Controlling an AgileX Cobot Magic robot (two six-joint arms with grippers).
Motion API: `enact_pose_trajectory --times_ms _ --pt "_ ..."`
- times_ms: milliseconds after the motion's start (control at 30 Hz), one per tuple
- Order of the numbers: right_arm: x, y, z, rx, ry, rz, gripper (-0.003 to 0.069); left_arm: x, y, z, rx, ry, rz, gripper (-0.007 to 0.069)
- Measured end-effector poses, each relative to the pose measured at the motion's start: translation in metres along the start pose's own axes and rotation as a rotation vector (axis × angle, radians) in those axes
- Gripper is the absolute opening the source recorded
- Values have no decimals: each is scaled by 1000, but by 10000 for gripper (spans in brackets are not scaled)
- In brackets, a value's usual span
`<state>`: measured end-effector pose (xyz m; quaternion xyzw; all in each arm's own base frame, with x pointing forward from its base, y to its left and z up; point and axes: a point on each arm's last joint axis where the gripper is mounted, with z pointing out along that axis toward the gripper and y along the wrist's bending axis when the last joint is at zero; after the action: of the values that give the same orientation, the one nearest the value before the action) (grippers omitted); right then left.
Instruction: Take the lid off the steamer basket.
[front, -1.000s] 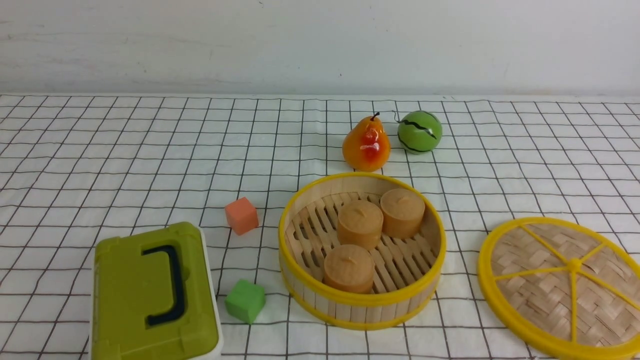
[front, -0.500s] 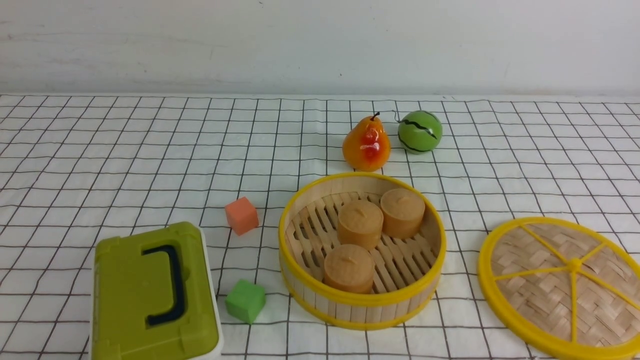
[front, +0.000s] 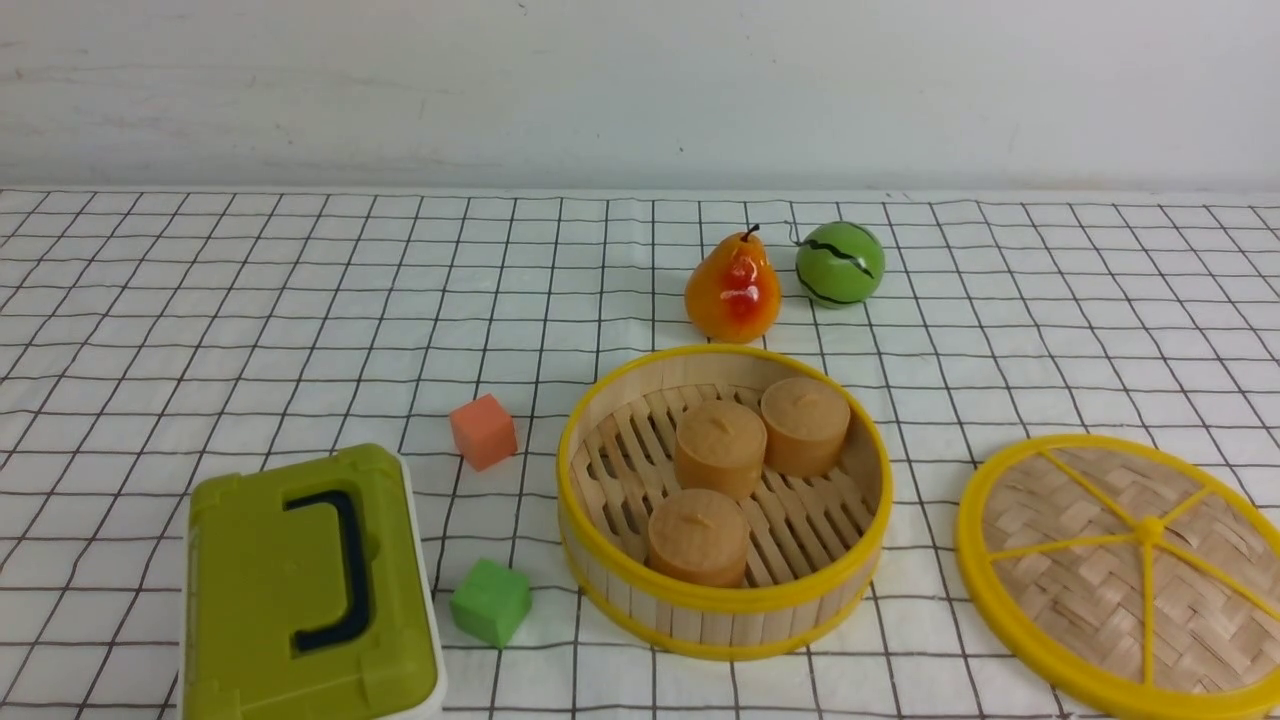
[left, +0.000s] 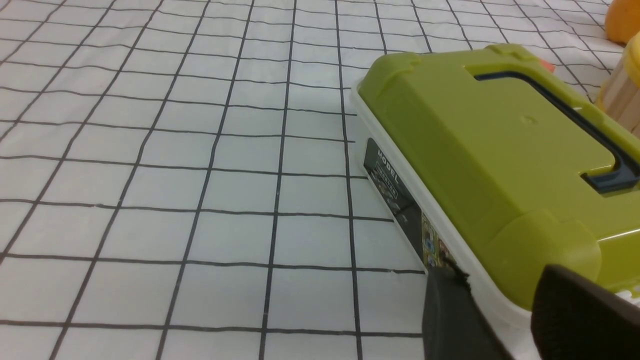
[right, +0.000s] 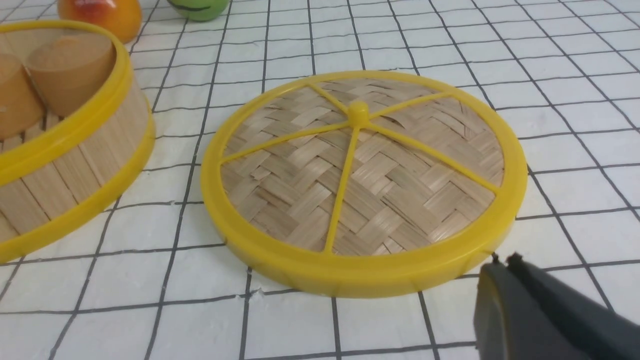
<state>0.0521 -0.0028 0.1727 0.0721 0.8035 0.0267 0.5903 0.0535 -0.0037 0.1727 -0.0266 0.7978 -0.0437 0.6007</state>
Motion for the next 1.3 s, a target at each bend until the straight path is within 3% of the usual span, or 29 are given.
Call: enact_pose_trajectory --times_ms 1300 --pt "0 0 0 -1 0 3 23 0 0 0 0 0 0 239"
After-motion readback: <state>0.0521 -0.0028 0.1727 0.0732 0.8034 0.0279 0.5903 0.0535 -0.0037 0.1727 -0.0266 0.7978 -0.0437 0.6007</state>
